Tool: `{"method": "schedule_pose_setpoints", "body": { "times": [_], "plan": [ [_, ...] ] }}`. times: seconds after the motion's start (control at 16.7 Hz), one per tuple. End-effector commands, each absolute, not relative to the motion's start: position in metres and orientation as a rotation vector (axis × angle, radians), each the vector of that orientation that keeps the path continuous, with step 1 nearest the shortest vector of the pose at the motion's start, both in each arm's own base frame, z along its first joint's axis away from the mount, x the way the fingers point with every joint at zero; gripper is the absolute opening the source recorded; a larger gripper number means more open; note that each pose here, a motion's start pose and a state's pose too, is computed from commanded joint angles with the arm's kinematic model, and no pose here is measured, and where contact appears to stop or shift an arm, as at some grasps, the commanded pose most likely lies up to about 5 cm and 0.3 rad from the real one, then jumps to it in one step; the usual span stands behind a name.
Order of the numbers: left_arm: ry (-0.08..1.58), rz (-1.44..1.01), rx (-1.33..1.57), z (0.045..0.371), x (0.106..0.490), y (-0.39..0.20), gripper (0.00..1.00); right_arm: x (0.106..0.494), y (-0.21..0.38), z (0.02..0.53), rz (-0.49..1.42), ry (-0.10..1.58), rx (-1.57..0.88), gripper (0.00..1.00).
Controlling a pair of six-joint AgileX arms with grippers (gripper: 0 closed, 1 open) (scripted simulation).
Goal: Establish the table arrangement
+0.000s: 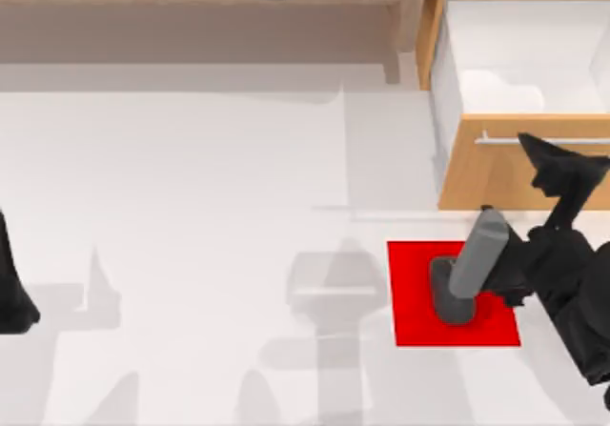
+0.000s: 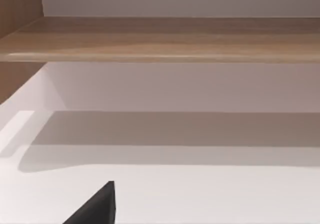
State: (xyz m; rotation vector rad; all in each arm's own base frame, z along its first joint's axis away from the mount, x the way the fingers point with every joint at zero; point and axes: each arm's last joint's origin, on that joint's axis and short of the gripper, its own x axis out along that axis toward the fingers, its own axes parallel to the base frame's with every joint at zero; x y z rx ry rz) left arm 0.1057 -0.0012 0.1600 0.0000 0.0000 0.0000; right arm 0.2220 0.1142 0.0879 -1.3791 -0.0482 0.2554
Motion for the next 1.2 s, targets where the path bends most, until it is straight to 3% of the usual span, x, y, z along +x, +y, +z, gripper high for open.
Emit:
{"method": "schedule_pose_setpoints", "body": {
  "times": [0.36,1.2],
  "plan": [
    [0.000,0.000,0.000,0.160,0.106,-0.001,1.00,0.227,0.073,0.089,0.001,0.004,-1.565,1.00],
    [0.000,0.000,0.000,0.160,0.106,-0.001,1.00,0.253,0.071,0.089,-0.008,0.008,-1.571,1.00]
  ]
}}
